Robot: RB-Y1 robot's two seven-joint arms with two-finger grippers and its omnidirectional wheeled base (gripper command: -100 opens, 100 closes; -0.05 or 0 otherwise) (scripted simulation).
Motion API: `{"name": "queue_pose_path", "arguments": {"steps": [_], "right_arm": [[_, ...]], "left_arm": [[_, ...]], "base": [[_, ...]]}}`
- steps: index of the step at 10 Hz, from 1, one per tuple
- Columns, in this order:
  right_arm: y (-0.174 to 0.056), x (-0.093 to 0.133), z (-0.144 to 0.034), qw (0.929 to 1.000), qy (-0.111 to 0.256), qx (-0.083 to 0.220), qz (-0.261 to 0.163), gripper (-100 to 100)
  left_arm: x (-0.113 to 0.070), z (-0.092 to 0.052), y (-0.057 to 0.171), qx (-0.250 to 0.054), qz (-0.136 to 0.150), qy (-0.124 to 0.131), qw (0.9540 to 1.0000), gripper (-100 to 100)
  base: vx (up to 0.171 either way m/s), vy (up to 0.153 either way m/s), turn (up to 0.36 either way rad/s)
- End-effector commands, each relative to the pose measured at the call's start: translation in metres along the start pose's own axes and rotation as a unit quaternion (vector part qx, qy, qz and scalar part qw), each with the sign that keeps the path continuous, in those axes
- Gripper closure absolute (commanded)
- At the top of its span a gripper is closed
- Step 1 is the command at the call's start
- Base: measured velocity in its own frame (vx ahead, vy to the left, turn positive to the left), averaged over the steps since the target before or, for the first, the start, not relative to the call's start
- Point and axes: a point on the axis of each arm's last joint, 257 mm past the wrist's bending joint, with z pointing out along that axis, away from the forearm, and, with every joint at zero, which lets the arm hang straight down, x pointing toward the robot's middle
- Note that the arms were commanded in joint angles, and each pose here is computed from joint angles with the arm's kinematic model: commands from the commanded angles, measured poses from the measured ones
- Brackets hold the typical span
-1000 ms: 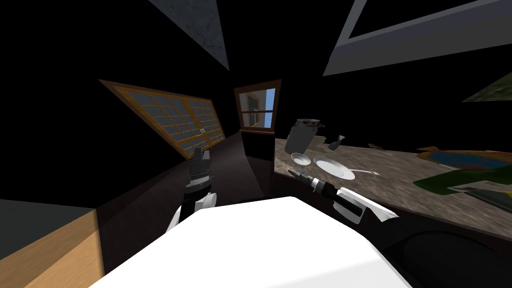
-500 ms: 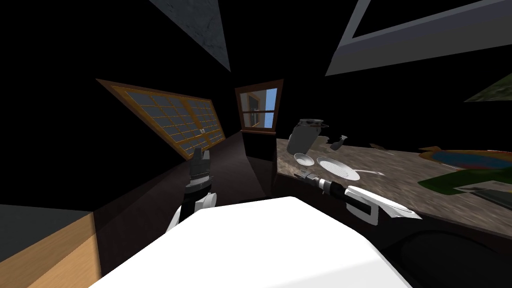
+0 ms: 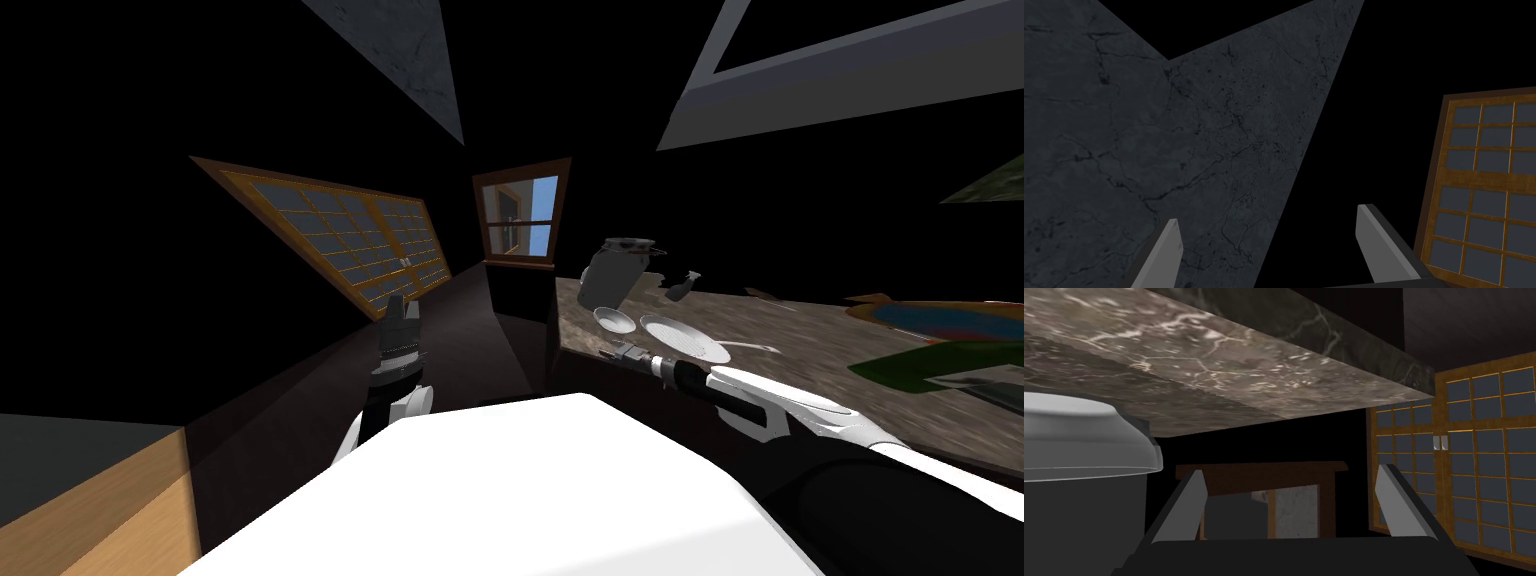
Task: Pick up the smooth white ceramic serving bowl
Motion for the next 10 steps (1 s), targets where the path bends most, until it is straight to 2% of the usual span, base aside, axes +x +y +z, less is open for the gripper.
{"name": "queue_pose_path", "arguments": {"steps": [1,2,3,4,5,6,7,10], "right_arm": [[-0.011,0.000,-0.003,0.9996,0.017,0.006,-0.023,-100],[-0.029,0.010,-0.011,0.9978,0.042,0.020,-0.048,-100],[-0.030,0.007,-0.011,0.9973,0.045,0.019,-0.055,-100],[-0.048,0.015,-0.020,0.9940,0.068,0.031,-0.079,-100],[-0.049,0.012,-0.020,0.9933,0.071,0.030,-0.086,-100],[-0.066,0.018,-0.029,0.9886,0.094,0.041,-0.110,-100],[-0.067,0.016,-0.029,0.9880,0.096,0.040,-0.114,-100],[-0.110,0.024,-0.053,0.9682,0.158,0.062,-0.184,-100]], "left_arm": [[0.000,0.000,0.000,0.000,0.000,0.000,1.0000,0],[0.000,0.000,0.000,0.000,0.000,0.000,1.0000,0],[0.000,0.000,0.000,0.000,0.000,0.000,1.0000,0],[0.000,0.000,0.000,0.000,0.000,0.000,1.0000,0],[0.000,0.000,0.000,0.000,0.000,0.000,1.0000,0],[0.000,0.000,0.000,0.000,0.000,0.000,1.0000,0],[0.000,0.000,0.000,0.000,0.000,0.000,1.0000,0],[0.000,0.000,0.000,0.000,0.000,0.000,1.0000,0]], "base": [[0.042,0.074,-0.009],[0.058,0.070,0.006],[0.048,0.062,-0.001],[0.045,0.069,0.007],[0.043,0.064,0.000],[0.058,0.076,0.011],[0.049,0.058,-0.001],[0.085,0.073,0.019]]}}
